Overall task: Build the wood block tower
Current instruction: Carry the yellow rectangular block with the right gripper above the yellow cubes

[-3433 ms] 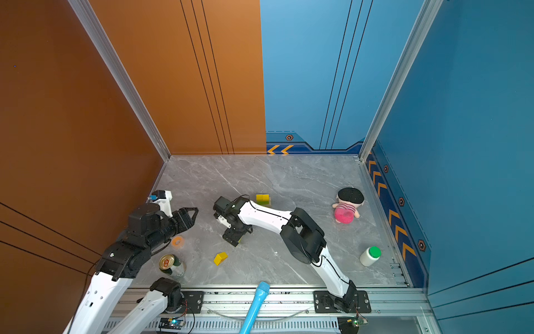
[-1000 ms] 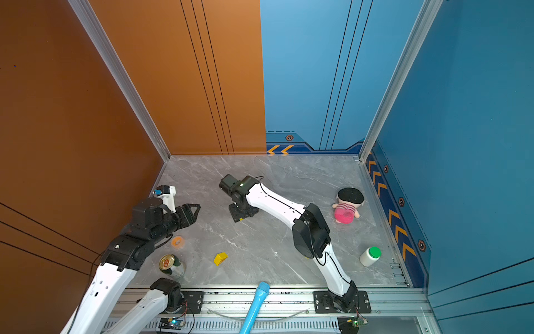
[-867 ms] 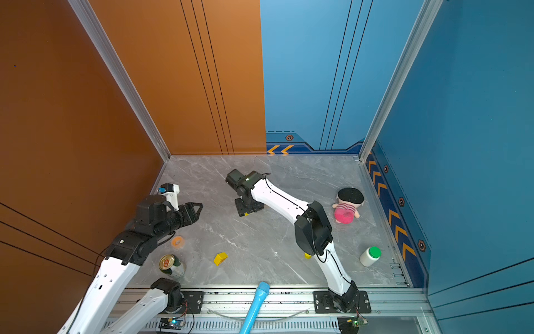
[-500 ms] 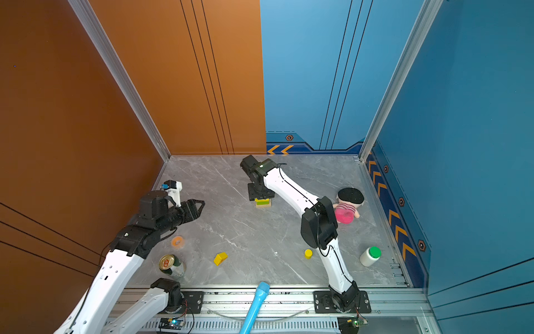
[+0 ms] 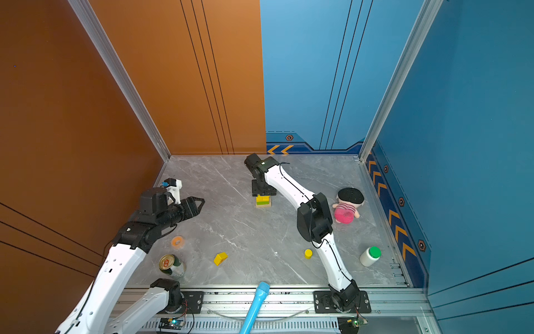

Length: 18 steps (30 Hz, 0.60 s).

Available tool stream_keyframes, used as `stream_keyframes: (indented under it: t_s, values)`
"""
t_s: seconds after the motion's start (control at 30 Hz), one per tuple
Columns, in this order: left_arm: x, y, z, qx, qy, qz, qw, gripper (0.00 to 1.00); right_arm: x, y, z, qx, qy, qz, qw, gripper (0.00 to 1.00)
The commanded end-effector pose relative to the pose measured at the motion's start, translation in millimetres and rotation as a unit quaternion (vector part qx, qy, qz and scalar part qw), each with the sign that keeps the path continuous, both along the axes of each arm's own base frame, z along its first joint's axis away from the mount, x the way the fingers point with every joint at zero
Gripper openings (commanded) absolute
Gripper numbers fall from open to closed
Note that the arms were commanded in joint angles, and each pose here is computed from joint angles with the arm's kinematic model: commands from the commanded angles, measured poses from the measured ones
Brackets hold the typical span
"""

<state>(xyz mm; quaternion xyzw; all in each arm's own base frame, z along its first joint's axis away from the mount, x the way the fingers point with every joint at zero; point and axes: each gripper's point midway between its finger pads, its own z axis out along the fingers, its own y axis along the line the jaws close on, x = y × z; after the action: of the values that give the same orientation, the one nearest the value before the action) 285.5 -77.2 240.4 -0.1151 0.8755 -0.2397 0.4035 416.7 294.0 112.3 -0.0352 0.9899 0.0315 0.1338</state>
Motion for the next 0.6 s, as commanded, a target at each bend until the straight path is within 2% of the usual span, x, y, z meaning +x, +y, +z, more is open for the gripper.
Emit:
stream_keyframes:
  t_s: [0.0,0.57]
  values:
    - [3.3,-2.4,14.1,-0.005,-0.021,-0.013,1.0,0.55,3.2,-0.1,2.1,-0.004,-0.005,-0.014,1.0,0.53]
    - [4.1,-2.2,12.1,-0.007,-0.019,-0.015,1.0,0.56,8.1,4.8,-10.3,0.0,-0.002,-0.02,1.0,0.57]
